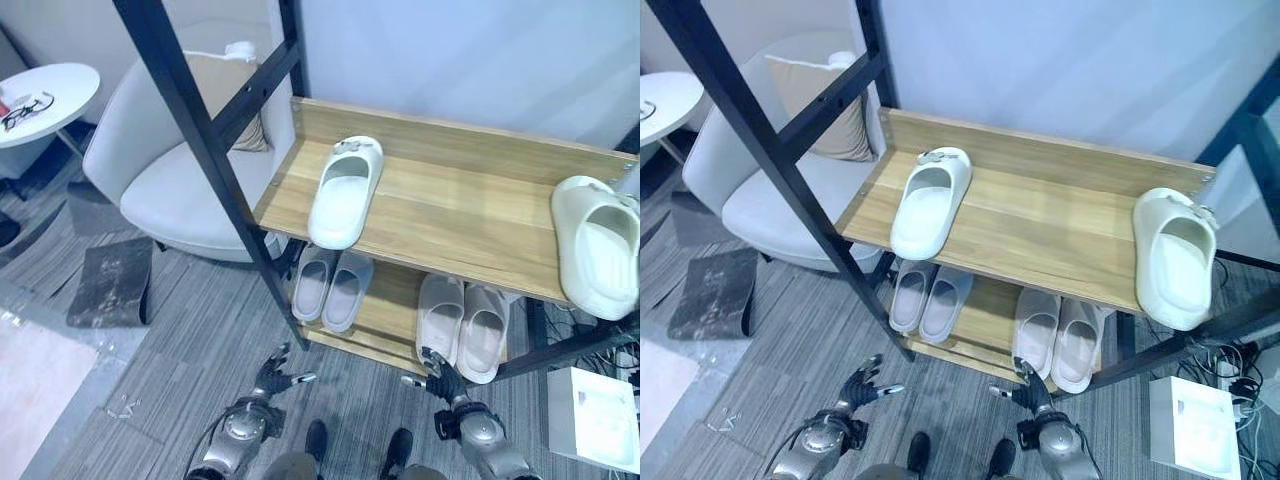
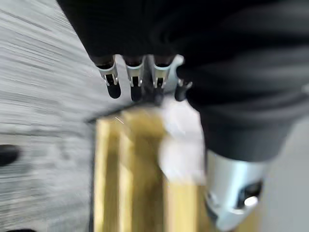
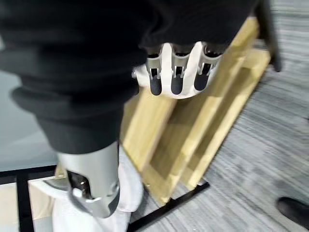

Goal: Arrange the slippers neatly on the shoe rack.

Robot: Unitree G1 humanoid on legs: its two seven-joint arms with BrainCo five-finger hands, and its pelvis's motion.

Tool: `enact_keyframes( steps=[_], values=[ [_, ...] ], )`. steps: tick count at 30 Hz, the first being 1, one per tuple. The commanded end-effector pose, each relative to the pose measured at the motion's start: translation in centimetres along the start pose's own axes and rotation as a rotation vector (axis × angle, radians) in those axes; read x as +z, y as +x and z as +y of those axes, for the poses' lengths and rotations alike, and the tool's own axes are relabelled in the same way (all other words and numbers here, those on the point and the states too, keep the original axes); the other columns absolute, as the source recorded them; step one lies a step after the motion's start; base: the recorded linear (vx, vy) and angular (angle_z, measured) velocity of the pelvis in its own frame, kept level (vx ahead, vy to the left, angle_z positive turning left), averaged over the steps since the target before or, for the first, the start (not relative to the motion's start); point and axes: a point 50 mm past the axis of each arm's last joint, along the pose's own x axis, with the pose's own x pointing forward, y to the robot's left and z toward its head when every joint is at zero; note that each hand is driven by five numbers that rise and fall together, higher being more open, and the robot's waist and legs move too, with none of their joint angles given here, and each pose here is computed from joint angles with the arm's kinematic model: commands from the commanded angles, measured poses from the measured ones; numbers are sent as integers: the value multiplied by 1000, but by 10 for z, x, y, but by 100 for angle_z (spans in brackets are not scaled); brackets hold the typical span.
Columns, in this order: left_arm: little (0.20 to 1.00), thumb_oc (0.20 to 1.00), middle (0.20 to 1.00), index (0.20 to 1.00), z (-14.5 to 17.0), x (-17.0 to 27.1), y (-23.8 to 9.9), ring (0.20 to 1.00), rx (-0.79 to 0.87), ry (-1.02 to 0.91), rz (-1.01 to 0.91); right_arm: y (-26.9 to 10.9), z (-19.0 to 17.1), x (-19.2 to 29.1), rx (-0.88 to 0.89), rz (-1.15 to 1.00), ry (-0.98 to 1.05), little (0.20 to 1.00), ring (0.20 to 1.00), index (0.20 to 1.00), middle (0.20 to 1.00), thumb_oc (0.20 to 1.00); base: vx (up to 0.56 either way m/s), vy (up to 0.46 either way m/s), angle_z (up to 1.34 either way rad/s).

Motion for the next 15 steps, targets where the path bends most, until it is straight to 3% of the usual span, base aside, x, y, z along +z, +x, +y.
enact_keyframes(
  steps=[1,4,9,13,15],
  values=[
    [1000,1000,1000,1000,-13,78,24,1000,-208,438,-305,-1,-23,10,-29,-53,-8,1000,1000,1000,1000,1000,80,-10,-23],
    [1000,1000,1000,1000,-35,136,20,1000,-352,611,-549,-2,-40,-7,-87,30,-23,1000,1000,1000,1000,1000,39,-4,-34],
    [1000,1000,1000,1000,-51,181,14,1000,-420,775,-728,-3,-54,-12,-136,61,-21,1000,1000,1000,1000,1000,24,-4,-14],
    [1000,1000,1000,1000,-58,225,-5,1000,-439,685,-917,-8,-71,-13,-191,62,-11,1000,1000,1000,1000,1000,14,-8,-9],
    [1000,1000,1000,1000,-50,245,-18,1000,-421,543,-1006,-12,-76,-14,-208,59,-6,1000,1000,1000,1000,1000,0,0,0]
  ],
)
